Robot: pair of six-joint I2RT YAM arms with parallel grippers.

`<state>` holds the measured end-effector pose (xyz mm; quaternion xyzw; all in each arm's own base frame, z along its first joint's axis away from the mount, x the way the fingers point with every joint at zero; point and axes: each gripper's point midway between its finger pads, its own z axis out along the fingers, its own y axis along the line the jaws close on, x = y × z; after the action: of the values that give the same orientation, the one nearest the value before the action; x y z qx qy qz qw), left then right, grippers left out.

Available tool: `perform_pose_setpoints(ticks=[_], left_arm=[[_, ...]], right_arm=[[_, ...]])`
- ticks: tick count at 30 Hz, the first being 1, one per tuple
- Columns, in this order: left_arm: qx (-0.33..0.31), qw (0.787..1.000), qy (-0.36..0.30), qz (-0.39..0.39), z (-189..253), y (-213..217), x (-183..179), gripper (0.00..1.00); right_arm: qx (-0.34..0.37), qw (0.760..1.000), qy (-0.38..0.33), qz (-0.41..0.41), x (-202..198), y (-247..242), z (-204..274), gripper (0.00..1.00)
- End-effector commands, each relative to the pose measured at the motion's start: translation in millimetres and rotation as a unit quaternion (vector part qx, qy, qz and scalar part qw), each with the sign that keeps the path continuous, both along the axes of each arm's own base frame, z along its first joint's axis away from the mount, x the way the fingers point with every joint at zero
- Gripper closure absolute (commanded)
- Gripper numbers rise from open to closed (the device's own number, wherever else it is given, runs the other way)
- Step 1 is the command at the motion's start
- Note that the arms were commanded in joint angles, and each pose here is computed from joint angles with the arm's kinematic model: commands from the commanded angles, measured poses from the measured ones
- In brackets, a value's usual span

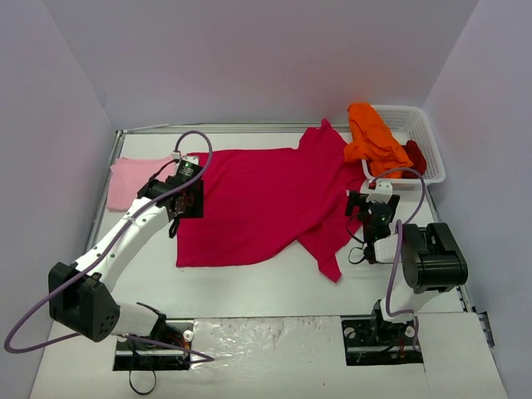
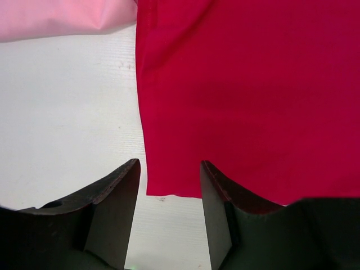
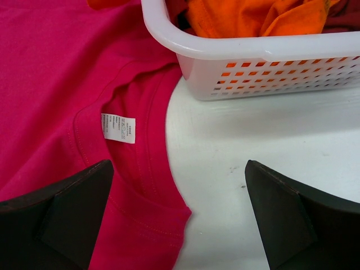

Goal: Fold and stack the t-shirts
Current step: Flatten out the tshirt

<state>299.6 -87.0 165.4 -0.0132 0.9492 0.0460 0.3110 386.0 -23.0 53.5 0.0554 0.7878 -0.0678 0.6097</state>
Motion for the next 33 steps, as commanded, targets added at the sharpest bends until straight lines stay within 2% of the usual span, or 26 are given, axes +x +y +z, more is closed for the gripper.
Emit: perform_pose_setpoints(ticks=[1, 7, 16, 20, 24, 25, 27, 33], left_arm=[[-0.003, 1.000, -0.023, -0.004, 13.3, -0.5, 1.8, 0.55], [-0.006, 0.999, -0.036, 0.003, 19.5, 0.7, 2.1, 0.55], [-0.083, 0.990, -0.116, 0.007, 37.4, -18.7, 19.0, 0.46], [-0.060, 0.987, -0.150, 0.018, 51.1, -6.6, 21.9, 0.41], [-0.043, 0.988, -0.145, 0.021, 51.3, -2.1, 24.0, 0.36], [-0.042, 0.989, -0.140, 0.017, 49.2, -3.4, 24.8, 0.30], [-0.024, 0.991, -0.133, 0.011, 44.5, -2.6, 28.3, 0.05], [-0.031, 0.988, -0.152, 0.016, 36.1, -8.6, 44.3, 0.06]], right_arm=[[0.003, 0.996, -0.089, -0.003, 20.1, -1.4, 46.7, 0.00], [0.003, 0.996, -0.089, -0.003, 20.1, -1.4, 46.7, 0.00], [0.003, 0.996, -0.090, -0.003, 20.2, -1.4, 47.0, 0.00], [0.003, 0.996, -0.090, -0.002, 20.2, -0.8, 47.0, 0.00], [0.003, 0.996, -0.090, -0.002, 20.2, -0.8, 47.0, 0.00], [0.003, 0.996, -0.091, -0.003, 20.2, -1.4, 47.6, 0.00], [0.003, 0.996, -0.090, -0.003, 20.2, -1.4, 47.0, 0.00], [0.003, 0.996, -0.090, -0.003, 20.2, -1.4, 47.0, 0.00]])
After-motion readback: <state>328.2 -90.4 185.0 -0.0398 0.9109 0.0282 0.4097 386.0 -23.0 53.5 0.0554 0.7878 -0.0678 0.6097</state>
